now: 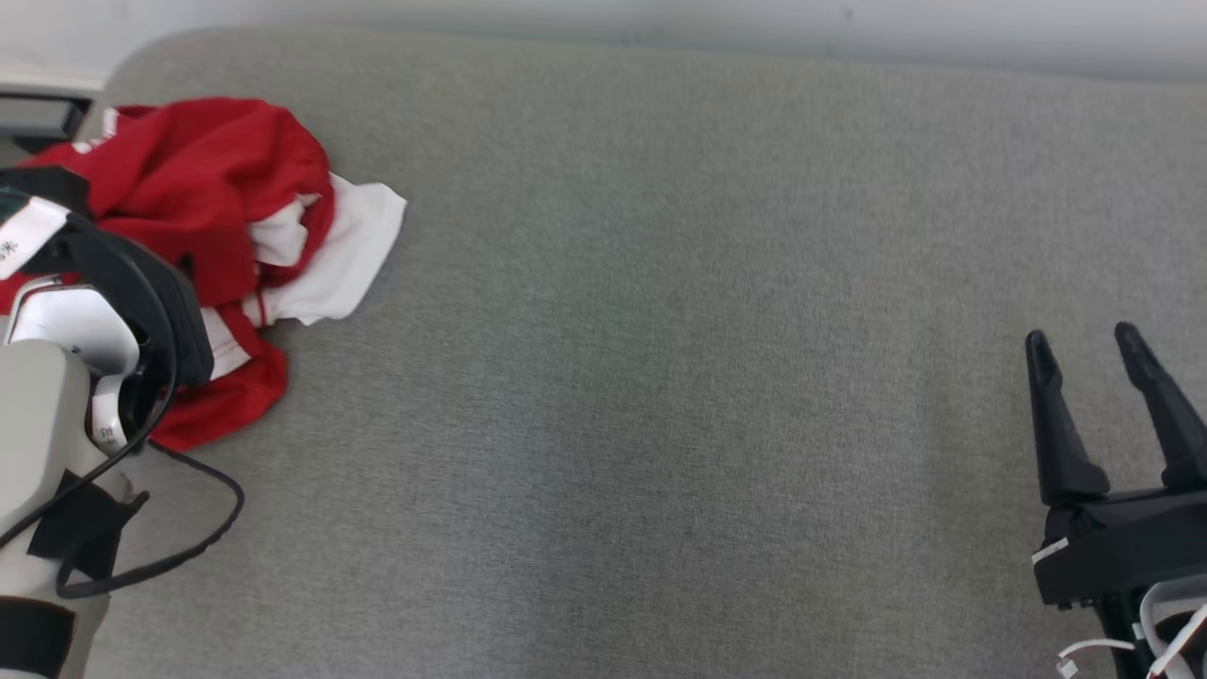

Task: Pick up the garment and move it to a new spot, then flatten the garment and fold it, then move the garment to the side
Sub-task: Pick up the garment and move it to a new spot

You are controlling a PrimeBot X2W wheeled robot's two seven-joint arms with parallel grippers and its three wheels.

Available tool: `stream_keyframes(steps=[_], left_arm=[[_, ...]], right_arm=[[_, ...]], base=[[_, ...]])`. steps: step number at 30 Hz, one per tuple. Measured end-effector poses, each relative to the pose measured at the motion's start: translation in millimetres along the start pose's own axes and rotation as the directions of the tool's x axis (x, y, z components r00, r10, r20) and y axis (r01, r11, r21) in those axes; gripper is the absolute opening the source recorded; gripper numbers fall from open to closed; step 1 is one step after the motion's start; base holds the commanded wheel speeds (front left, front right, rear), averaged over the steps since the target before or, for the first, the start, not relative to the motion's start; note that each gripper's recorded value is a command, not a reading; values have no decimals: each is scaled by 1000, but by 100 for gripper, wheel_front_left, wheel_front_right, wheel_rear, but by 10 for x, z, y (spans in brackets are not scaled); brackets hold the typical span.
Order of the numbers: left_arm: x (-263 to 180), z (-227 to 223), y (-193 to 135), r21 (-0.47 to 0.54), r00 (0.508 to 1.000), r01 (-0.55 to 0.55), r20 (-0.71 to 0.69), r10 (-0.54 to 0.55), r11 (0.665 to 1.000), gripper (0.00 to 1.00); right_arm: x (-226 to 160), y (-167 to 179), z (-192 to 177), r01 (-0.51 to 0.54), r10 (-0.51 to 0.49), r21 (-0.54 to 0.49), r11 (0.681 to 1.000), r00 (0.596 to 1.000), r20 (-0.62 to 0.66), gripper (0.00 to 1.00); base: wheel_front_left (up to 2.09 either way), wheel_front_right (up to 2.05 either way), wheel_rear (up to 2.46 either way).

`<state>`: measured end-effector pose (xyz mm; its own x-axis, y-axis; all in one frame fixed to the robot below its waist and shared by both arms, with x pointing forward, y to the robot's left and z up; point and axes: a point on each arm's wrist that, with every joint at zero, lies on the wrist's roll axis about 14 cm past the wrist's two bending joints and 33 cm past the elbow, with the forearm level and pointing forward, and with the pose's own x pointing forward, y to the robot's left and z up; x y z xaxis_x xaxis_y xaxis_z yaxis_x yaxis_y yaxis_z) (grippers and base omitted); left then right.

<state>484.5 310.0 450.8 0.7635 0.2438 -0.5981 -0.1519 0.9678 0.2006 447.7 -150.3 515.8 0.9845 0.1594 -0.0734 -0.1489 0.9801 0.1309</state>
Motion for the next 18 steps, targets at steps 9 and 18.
stream_keyframes(steps=[9,18], left_arm=[[367,-357,25,57,988,-61,-138,68,997,95],[350,-269,-40,79,990,-61,-121,70,995,0]], right_arm=[[126,-162,-275,48,-48,-3,999,994,-97,100],[133,-120,-282,51,-51,1,999,992,-118,100]], base=[[0,0,0],[0,0,0]])
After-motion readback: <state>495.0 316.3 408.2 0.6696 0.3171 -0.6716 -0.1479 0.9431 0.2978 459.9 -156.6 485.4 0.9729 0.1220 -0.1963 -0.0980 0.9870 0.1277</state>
